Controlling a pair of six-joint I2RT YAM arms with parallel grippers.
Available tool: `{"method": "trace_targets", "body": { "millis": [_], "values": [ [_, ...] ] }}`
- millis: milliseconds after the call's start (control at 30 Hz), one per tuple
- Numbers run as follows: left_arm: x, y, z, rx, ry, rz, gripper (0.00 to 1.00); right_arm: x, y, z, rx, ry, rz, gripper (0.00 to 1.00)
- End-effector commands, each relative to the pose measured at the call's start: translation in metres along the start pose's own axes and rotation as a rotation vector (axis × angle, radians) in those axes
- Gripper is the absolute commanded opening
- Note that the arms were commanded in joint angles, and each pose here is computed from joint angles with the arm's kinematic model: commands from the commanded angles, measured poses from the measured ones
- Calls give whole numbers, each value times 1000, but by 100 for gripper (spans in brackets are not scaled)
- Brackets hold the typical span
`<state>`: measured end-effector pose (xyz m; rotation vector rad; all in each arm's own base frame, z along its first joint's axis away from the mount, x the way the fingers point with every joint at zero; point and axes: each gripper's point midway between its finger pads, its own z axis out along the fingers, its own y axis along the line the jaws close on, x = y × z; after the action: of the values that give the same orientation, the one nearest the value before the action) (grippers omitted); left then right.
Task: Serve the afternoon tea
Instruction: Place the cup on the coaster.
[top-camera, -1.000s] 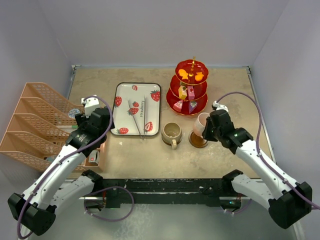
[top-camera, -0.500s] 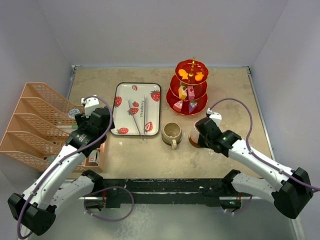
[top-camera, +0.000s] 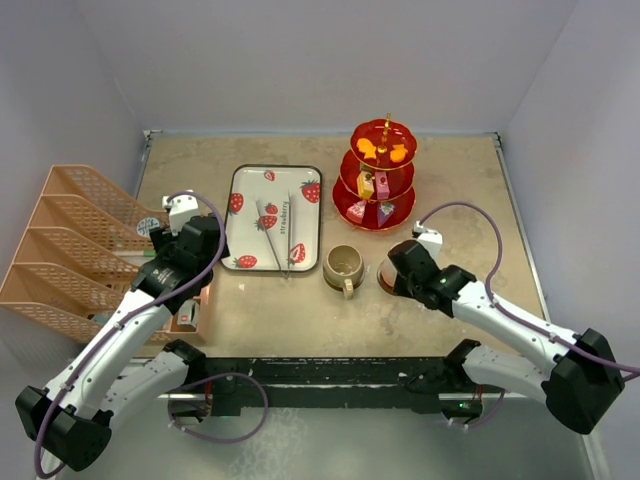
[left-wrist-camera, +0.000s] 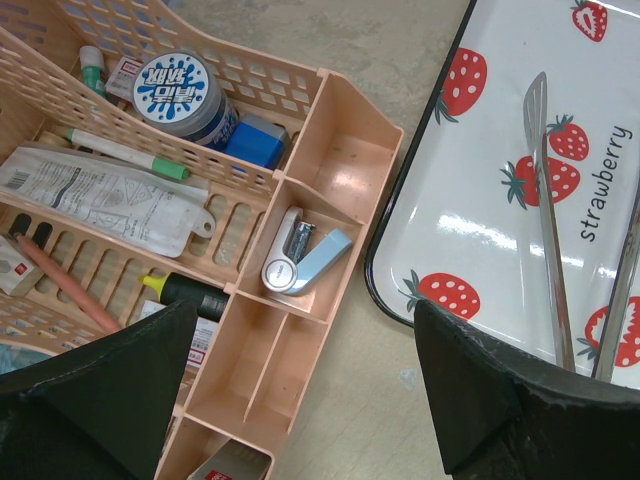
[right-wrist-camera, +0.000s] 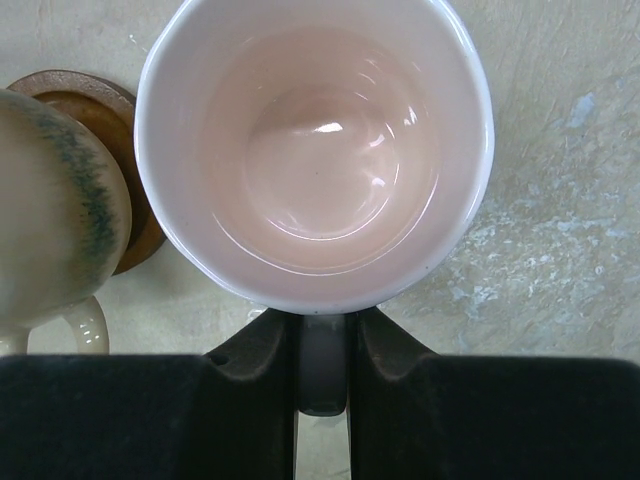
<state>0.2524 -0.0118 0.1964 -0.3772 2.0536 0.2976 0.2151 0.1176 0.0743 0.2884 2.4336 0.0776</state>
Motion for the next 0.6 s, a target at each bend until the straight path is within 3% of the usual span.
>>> {"method": "trace_targets", "body": {
  "millis": [0,567],
  "values": [
    [-18,-1,-5,3,-42,-46,87,-16,11,0,-40,-72,17,14],
    [-18,-1,-5,3,-38,-40,87,-17,3,-13,29,-54,52,22]
  ]
}}
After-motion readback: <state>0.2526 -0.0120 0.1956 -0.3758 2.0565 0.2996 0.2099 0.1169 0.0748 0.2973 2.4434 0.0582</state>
